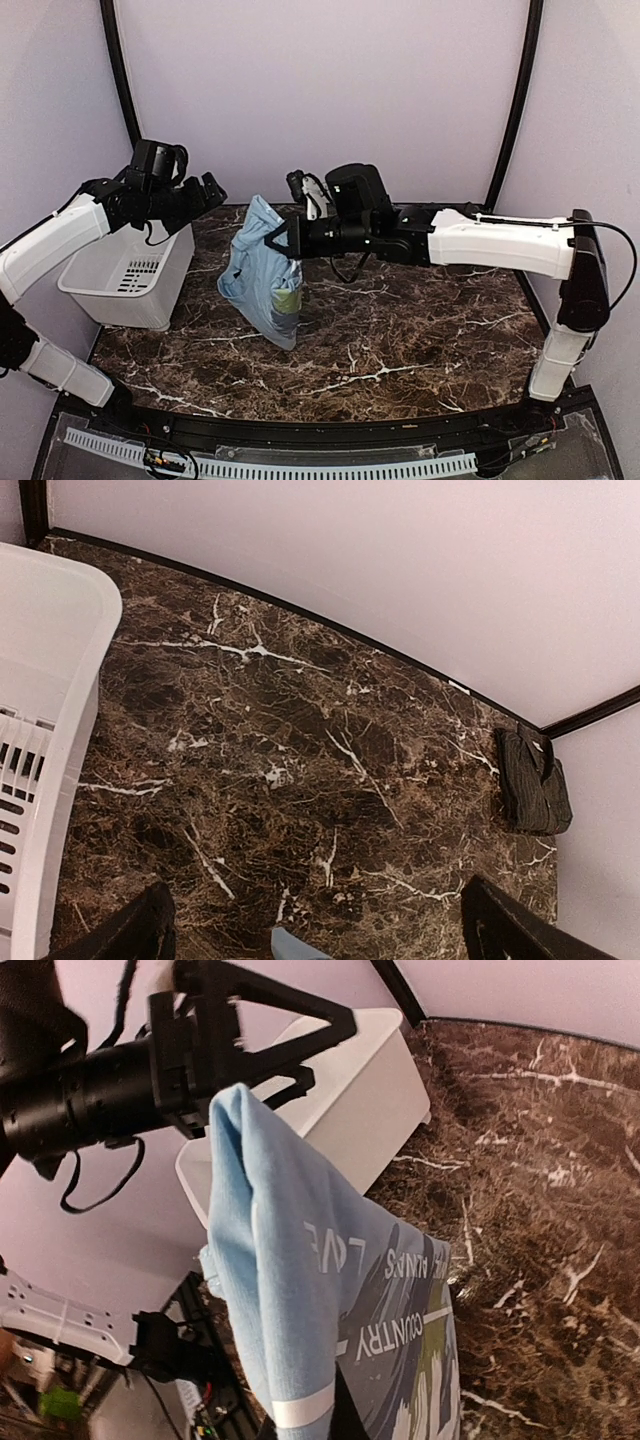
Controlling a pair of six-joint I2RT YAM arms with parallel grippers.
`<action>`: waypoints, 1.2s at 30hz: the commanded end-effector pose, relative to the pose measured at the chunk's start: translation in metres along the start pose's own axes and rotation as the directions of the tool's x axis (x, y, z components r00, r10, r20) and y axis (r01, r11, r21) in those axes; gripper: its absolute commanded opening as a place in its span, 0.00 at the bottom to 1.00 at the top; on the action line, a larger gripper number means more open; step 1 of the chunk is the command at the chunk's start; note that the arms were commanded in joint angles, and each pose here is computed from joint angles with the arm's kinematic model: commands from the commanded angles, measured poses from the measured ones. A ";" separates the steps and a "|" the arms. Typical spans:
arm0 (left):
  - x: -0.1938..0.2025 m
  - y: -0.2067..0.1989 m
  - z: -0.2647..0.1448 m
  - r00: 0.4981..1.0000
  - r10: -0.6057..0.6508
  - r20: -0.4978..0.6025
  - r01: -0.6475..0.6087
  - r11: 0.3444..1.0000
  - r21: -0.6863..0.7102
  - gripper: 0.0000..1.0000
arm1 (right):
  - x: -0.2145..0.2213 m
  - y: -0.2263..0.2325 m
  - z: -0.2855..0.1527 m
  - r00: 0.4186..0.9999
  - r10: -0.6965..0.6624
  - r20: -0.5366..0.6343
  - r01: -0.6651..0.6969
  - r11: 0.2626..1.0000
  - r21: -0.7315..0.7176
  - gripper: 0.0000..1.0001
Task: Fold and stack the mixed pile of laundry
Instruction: Turn over the square-folded T-shirt at the center of the board.
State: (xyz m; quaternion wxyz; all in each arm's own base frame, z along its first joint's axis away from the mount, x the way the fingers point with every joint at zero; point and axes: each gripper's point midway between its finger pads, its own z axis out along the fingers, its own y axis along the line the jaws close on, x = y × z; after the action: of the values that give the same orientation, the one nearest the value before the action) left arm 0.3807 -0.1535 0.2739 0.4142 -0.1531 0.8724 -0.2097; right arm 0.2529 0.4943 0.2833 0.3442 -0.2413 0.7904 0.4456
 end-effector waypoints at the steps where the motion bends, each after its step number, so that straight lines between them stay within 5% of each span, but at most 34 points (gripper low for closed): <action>1: -0.010 0.006 -0.015 1.000 0.019 0.020 -0.019 0.999 -0.027 0.99 | 0.000 -0.039 0.018 0.945 0.328 0.011 -0.322 0.933 -0.158 0.00; 14: 0.004 0.007 -0.004 0.999 0.025 -0.025 -0.025 1.000 -0.007 0.99 | 0.024 -0.173 -0.023 0.897 0.436 0.076 -0.427 0.898 -0.108 0.03; 21: 0.021 0.000 0.009 0.989 0.111 -0.093 -0.107 0.993 0.045 0.99 | 0.045 -0.231 -0.057 0.878 0.468 0.096 -0.471 0.882 0.009 0.61; 26: 0.050 -0.020 0.011 0.947 0.279 -0.161 -0.261 0.958 0.122 0.99 | 0.057 -0.278 -0.097 0.904 0.414 0.106 -0.427 0.864 0.266 0.79; 31: 0.104 -0.032 0.016 0.877 0.402 -0.261 -0.364 0.913 0.184 0.99 | 0.062 -0.298 -0.135 0.947 0.315 0.055 -0.303 0.828 0.473 0.79; 36: 0.181 -0.051 0.020 0.829 0.418 -0.371 -0.298 0.892 0.340 0.98 | 0.076 -0.249 -0.131 0.962 0.262 -0.074 -0.230 0.928 0.293 0.69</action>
State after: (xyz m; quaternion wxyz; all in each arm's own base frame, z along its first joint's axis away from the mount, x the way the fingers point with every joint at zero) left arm 0.3237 -0.2526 0.2033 0.3143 0.0829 0.9170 -0.2310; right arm 0.3663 0.2413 0.1397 0.3031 -0.0319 0.8897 0.3399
